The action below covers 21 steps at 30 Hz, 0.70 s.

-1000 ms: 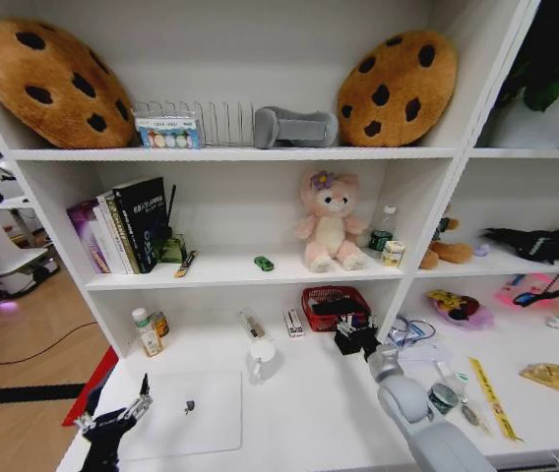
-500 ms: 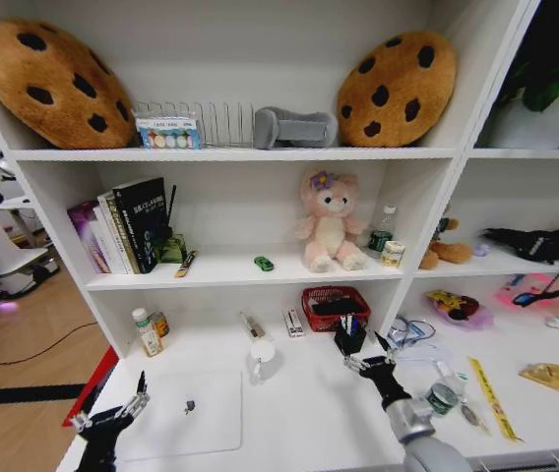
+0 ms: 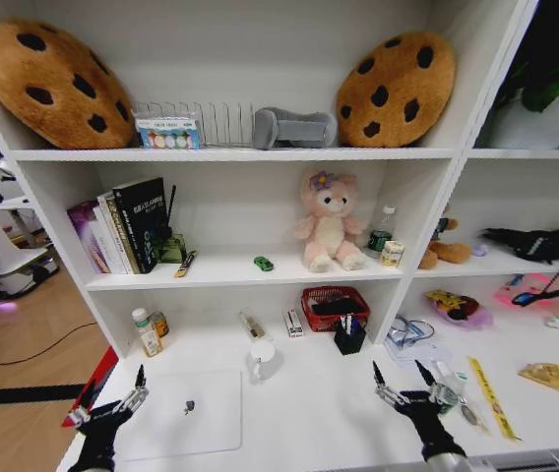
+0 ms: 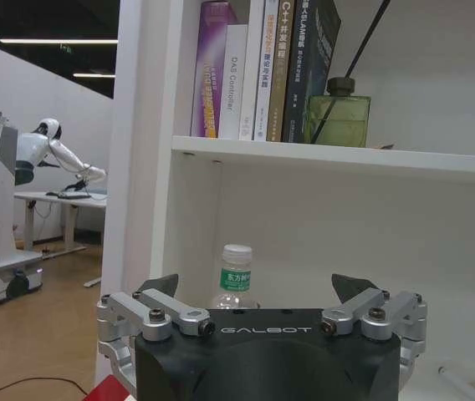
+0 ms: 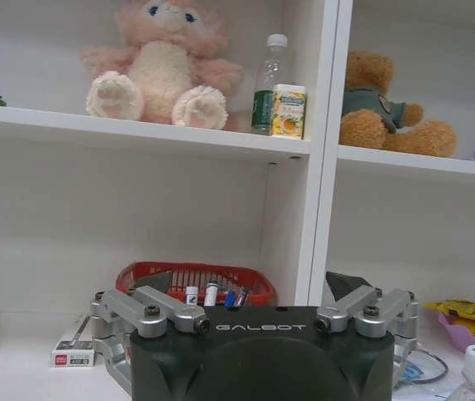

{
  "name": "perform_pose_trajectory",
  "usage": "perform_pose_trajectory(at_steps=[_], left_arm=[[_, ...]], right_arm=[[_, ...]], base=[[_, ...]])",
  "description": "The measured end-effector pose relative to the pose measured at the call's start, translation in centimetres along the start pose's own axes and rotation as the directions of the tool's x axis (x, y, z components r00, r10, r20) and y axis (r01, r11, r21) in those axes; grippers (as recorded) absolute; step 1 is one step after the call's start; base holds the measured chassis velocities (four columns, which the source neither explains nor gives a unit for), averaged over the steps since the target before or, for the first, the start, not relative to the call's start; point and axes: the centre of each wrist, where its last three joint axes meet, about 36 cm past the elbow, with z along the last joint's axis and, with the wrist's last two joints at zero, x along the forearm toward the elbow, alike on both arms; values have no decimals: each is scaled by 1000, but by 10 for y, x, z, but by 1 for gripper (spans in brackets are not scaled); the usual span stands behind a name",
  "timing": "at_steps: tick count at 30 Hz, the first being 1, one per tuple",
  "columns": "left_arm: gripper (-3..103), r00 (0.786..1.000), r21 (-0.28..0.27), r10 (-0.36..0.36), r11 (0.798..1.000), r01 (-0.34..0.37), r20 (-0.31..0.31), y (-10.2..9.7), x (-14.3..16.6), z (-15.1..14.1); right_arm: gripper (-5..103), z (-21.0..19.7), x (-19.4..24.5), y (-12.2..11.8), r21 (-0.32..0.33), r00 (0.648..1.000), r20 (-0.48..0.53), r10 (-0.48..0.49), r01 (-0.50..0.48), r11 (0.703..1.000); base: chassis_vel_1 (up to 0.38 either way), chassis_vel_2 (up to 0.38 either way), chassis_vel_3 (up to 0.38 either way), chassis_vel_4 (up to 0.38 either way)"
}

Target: Organize the objects on the table.

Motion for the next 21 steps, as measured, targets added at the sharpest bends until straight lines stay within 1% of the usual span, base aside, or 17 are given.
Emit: perform_pose_trajectory(at_steps=[4, 9, 11, 12, 14, 16, 18, 19, 21], left_arm=[[100, 1000, -12, 4, 1000, -4, 10, 6, -3, -3], [100, 1000, -33, 2, 999, -1, 15, 15, -7, -4], [100, 1000, -43, 2, 999, -2, 13, 22, -9, -5], [100, 1000, -43, 2, 999, -2, 13, 22, -9, -5], [100, 1000, -37, 4, 999, -4, 9, 28, -8, -6], [100, 1000, -37, 5, 999, -5, 7, 31, -8, -6], [100, 1000, -38, 6, 999, -6, 6, 32, -9, -6], [100, 1000, -38, 6, 999, -6, 6, 32, -9, -6], [100, 1000, -38, 6, 999, -6, 6, 32, -9, -6]], right_arm=[[100, -6, 4, -3, -25, 1000, 0, 23, -23, 999], [100, -11, 12, -7, -20, 999, -11, 35, -35, 999], [100, -16, 15, -16, -20, 999, -17, 50, -50, 999], [100, -16, 15, -16, -20, 999, -17, 50, -50, 999], [100, -20, 14, -26, -12, 998, -11, 57, -57, 998], [100, -22, 12, -30, -13, 998, -6, 60, -60, 998], [100, -21, 11, -30, -16, 998, -6, 61, -61, 998], [100, -18, 13, -25, -16, 999, -14, 52, -52, 999], [100, -16, 13, -24, -16, 999, -19, 49, -49, 999]], base=[[0, 0, 0, 0], [0, 0, 0, 0], [0, 0, 0, 0], [0, 0, 0, 0], [0, 0, 0, 0], [0, 0, 0, 0], [0, 0, 0, 0], [0, 0, 0, 0], [0, 0, 0, 0]])
